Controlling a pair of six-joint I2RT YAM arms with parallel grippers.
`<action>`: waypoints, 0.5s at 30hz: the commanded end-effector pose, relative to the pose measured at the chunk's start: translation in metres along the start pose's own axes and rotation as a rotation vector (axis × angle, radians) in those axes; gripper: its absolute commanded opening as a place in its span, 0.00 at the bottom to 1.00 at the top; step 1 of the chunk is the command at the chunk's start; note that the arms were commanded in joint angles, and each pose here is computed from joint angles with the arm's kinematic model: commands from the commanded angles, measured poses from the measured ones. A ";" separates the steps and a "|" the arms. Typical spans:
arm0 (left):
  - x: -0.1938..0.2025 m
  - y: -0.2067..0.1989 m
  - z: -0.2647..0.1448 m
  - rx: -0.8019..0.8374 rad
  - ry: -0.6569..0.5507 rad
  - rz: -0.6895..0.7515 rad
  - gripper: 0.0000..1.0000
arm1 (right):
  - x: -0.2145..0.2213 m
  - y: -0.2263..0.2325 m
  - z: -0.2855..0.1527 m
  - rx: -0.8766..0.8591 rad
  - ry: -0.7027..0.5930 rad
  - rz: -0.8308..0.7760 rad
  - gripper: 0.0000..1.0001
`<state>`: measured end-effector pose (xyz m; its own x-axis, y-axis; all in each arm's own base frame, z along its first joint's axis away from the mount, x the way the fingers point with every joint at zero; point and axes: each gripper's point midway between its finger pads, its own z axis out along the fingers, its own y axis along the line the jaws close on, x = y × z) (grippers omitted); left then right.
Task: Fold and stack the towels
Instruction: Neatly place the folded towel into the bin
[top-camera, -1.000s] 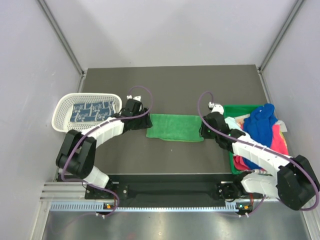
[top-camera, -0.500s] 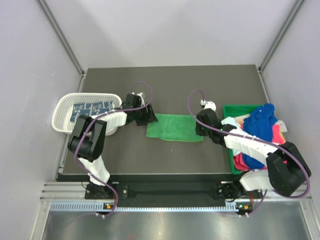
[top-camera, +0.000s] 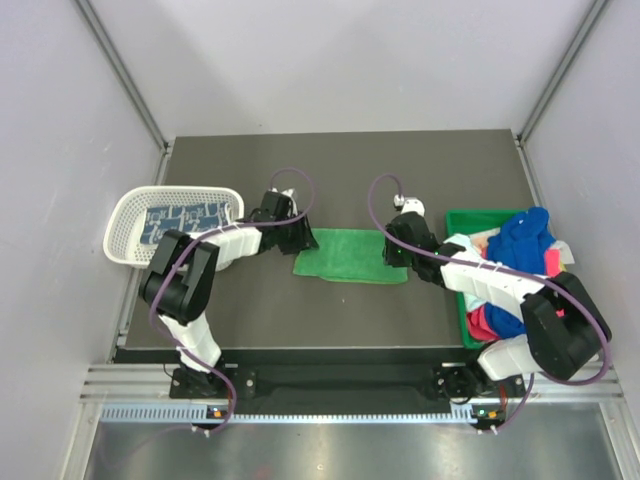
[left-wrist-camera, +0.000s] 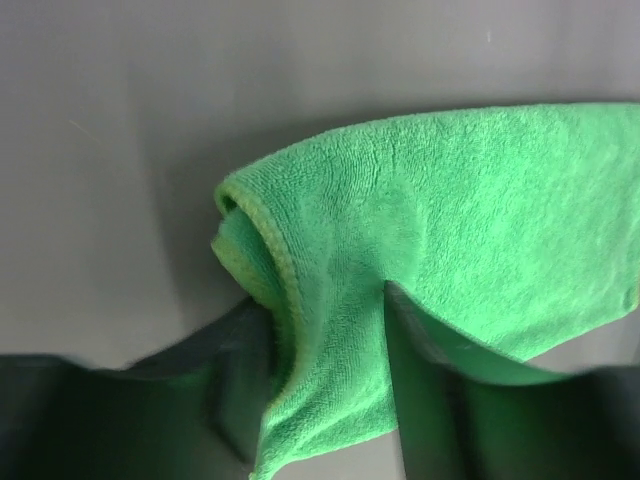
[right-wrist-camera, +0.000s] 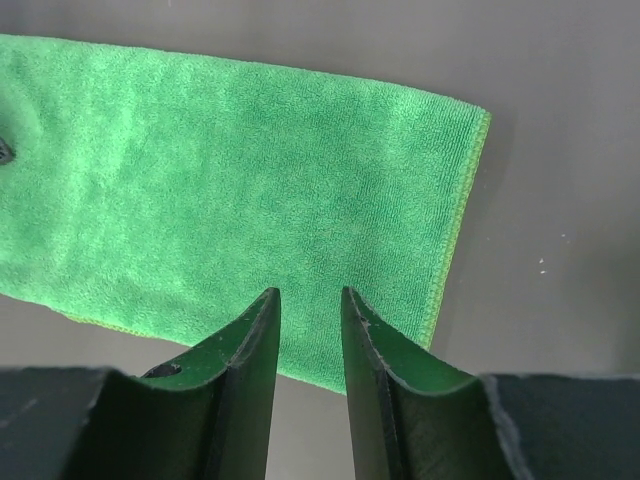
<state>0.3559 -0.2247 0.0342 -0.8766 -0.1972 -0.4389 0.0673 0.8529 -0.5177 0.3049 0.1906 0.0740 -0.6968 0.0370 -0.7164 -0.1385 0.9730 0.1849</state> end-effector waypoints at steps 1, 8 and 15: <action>0.055 0.036 0.010 -0.144 0.148 -0.042 0.46 | -0.021 0.018 -0.004 -0.052 -0.060 -0.006 0.31; 0.053 0.024 0.010 -0.171 0.122 -0.022 0.00 | -0.026 0.025 -0.006 -0.076 -0.061 -0.010 0.31; 0.009 0.021 -0.030 -0.336 -0.020 0.066 0.00 | -0.041 0.032 -0.013 -0.095 -0.071 -0.034 0.31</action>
<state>0.3481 -0.2250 0.0292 -0.8622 -0.1941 -0.4679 0.0042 0.9209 -0.3898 0.3086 0.2004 0.0866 -0.6900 0.0244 -0.7234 -0.1774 0.9633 0.2016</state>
